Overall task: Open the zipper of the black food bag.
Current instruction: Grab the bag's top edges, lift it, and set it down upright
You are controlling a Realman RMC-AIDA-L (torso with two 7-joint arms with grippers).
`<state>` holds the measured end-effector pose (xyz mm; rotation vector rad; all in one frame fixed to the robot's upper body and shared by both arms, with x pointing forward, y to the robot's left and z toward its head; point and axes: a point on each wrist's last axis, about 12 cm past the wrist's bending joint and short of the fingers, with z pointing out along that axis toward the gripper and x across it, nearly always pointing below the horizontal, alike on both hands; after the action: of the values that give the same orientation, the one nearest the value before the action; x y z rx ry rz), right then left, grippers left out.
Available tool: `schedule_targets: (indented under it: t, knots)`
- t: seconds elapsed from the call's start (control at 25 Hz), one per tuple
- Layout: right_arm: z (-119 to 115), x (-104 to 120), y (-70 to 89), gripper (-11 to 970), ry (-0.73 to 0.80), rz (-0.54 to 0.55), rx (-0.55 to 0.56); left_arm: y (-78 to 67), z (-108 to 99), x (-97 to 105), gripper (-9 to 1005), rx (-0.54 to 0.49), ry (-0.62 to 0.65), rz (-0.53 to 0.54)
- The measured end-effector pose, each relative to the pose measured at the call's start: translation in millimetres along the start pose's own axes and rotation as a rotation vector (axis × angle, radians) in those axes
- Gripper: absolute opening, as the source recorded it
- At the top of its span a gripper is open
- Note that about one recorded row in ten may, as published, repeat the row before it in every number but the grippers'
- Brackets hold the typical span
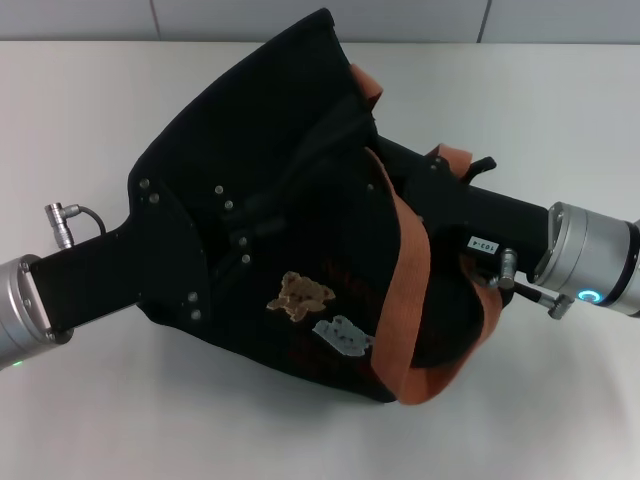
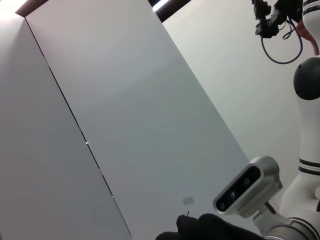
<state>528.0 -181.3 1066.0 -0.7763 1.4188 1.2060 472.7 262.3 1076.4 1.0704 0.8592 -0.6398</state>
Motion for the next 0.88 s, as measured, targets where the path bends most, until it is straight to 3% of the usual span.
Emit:
schedule_targets:
  t: [0.48, 0.88]
  knots:
    - [-12.6, 0.9, 2.2, 0, -0.024, 0.0, 0.013, -3.1, -5.9, -1.5, 93, -0.023, 0.002, -0.003]
    - [-43.4, -16.4, -1.0, -1, -0.04, 0.123, -0.017, -0.9, -4.7, -1.8, 93, -0.023, -0.003, 0.003]
